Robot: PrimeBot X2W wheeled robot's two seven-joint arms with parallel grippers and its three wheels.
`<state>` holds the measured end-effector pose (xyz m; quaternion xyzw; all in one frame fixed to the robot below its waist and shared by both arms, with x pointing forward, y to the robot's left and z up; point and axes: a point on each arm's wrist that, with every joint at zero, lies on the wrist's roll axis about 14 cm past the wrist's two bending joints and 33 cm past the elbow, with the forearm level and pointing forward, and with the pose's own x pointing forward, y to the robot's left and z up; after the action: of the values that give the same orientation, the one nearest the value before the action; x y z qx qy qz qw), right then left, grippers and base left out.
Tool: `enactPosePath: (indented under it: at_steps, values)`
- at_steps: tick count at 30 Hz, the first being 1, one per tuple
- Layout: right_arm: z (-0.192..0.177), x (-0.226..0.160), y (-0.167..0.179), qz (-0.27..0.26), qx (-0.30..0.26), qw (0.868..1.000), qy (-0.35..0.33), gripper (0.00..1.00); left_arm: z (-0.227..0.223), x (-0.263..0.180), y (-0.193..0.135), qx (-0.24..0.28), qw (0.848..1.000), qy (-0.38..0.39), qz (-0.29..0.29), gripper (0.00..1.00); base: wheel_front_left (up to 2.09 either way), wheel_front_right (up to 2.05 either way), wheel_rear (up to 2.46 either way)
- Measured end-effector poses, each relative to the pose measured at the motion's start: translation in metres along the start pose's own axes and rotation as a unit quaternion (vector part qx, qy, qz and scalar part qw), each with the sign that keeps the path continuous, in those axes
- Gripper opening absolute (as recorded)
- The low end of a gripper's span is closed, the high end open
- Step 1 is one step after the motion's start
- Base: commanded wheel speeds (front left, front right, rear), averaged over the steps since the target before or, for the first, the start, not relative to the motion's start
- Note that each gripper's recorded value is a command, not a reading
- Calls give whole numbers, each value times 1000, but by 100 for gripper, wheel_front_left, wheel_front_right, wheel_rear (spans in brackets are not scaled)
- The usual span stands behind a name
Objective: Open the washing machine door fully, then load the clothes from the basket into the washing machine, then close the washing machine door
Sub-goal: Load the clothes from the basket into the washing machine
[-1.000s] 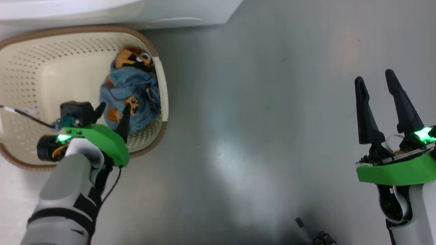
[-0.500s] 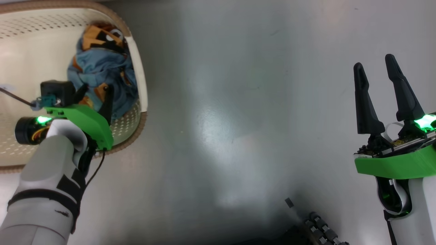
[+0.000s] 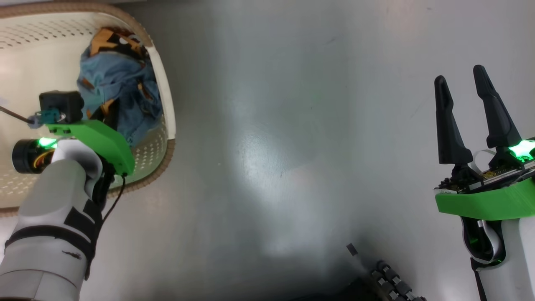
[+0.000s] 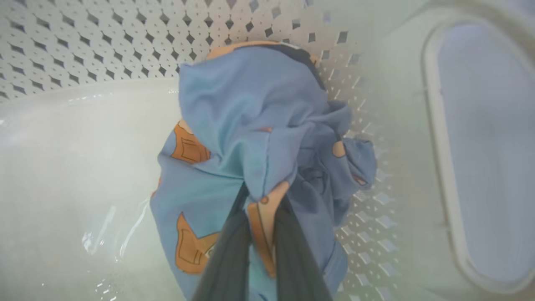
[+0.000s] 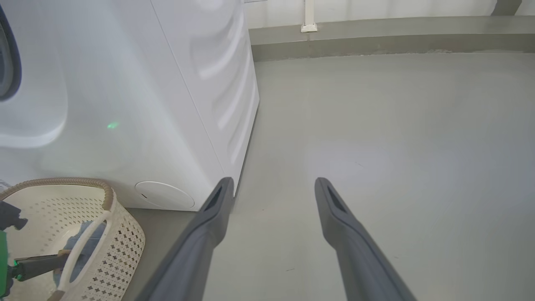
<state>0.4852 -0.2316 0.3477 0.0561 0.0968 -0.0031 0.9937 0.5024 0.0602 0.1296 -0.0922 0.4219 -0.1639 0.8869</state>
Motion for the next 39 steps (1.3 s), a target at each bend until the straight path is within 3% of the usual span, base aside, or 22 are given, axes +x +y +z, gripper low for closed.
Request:
enactPosePath:
  at_steps: [15, 27, 39]
  values:
    - [45, -9, 14, 22, 4, 999, -45, 100, 68, -63, 17, -58, 991, -115, 44, 0, 0, 0, 0]
    - [76, -51, 25, 34, 11, 997, -62, 100, 106, -158, 17, -27, 974, -215, 71, 0, 0, 0, 0]
    - [102, -94, 30, 36, 14, 995, -87, 100, 141, -249, -1, 21, 945, -318, 78, 0, 0, 0, 0]
